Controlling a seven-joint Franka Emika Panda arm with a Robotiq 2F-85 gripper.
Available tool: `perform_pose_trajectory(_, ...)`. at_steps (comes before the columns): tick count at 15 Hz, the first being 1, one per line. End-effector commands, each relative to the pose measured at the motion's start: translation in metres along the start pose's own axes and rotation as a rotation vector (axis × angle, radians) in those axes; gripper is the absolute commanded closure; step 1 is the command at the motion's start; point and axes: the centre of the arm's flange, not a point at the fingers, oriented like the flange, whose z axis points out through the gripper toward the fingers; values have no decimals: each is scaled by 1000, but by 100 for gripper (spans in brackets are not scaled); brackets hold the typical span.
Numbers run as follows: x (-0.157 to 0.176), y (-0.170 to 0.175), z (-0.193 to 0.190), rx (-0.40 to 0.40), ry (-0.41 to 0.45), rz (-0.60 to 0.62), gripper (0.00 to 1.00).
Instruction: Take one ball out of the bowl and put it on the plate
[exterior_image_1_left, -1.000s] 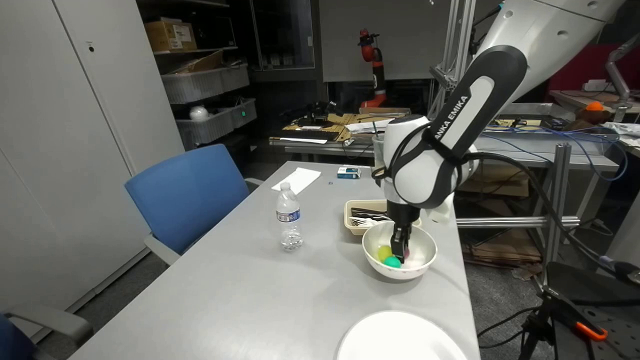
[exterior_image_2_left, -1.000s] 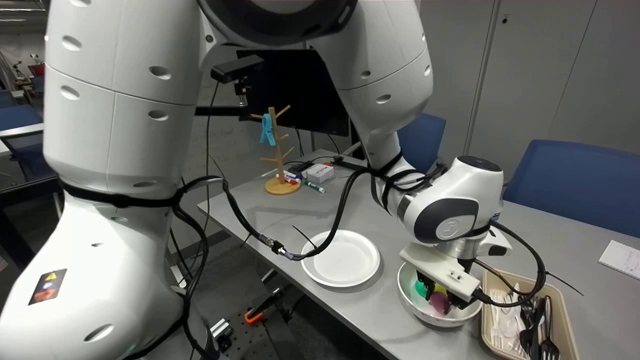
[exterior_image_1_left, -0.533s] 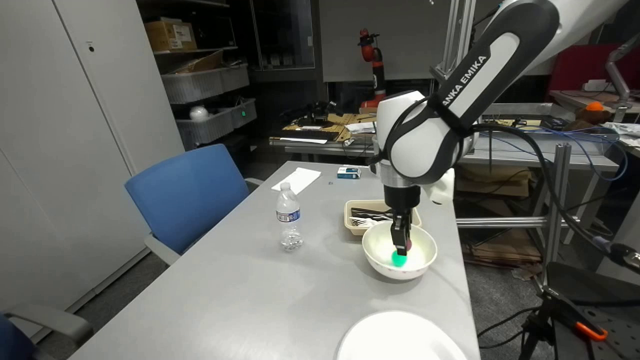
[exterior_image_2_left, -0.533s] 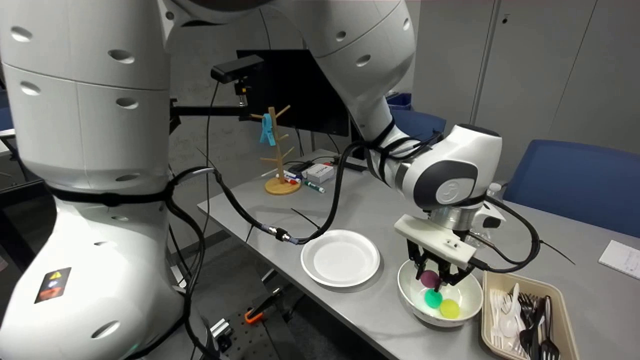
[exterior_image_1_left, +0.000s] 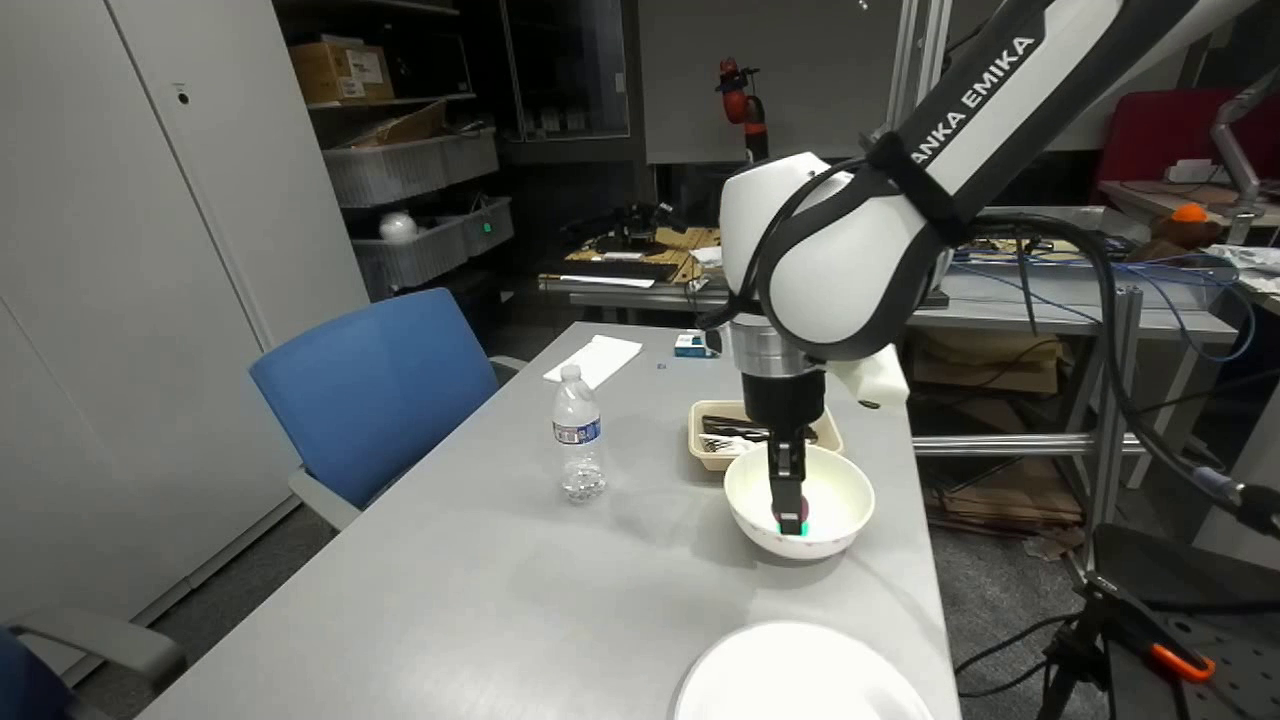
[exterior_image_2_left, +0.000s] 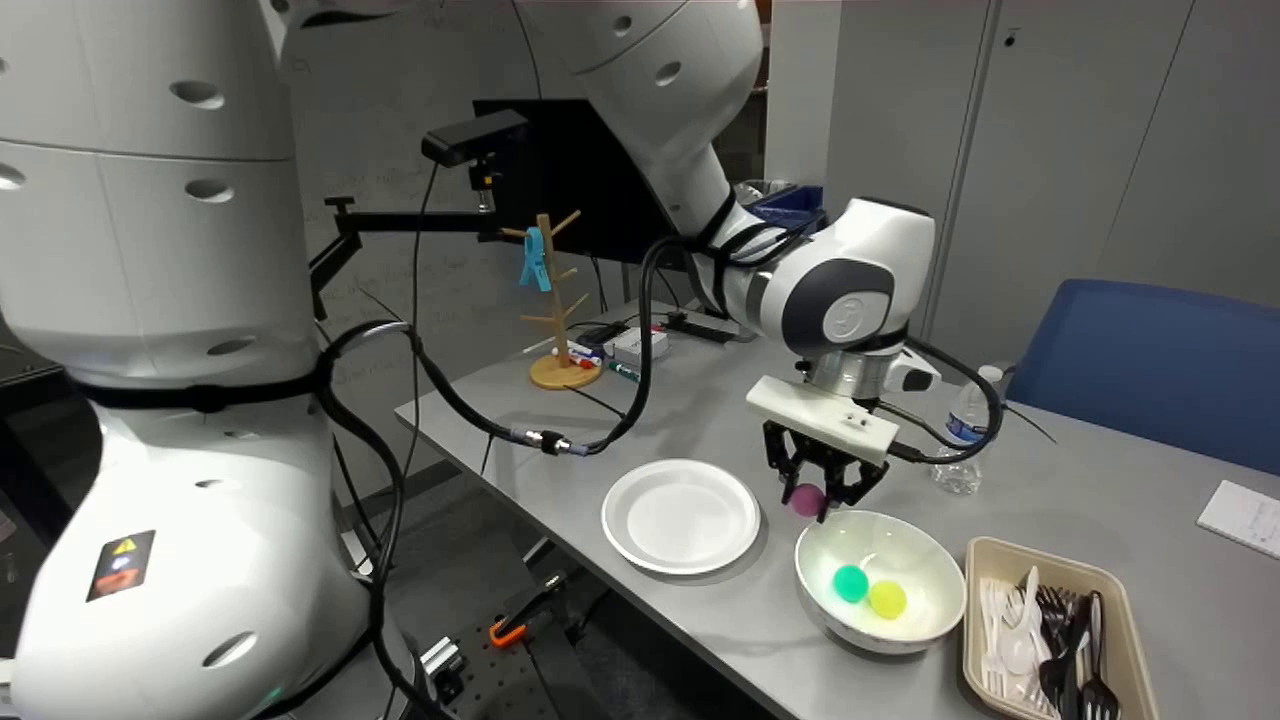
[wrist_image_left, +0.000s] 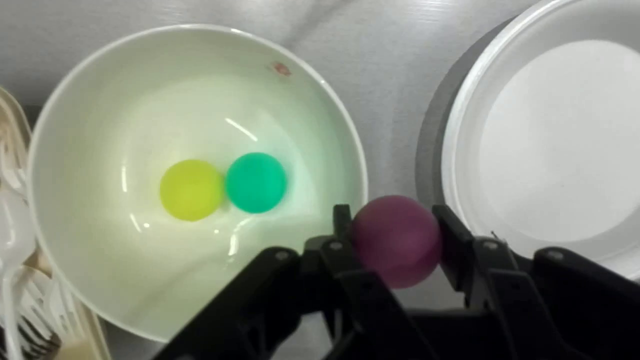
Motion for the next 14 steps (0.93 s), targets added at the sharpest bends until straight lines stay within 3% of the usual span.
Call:
perform_pose_trajectory(1, -9, -30, 5, 38, -6, -82, 82)
perform_pose_trajectory(9, -13, -64, 42, 118, -3, -152, 82)
perform_pose_trajectory(14, -13, -76, 67, 144, 43, -174, 82)
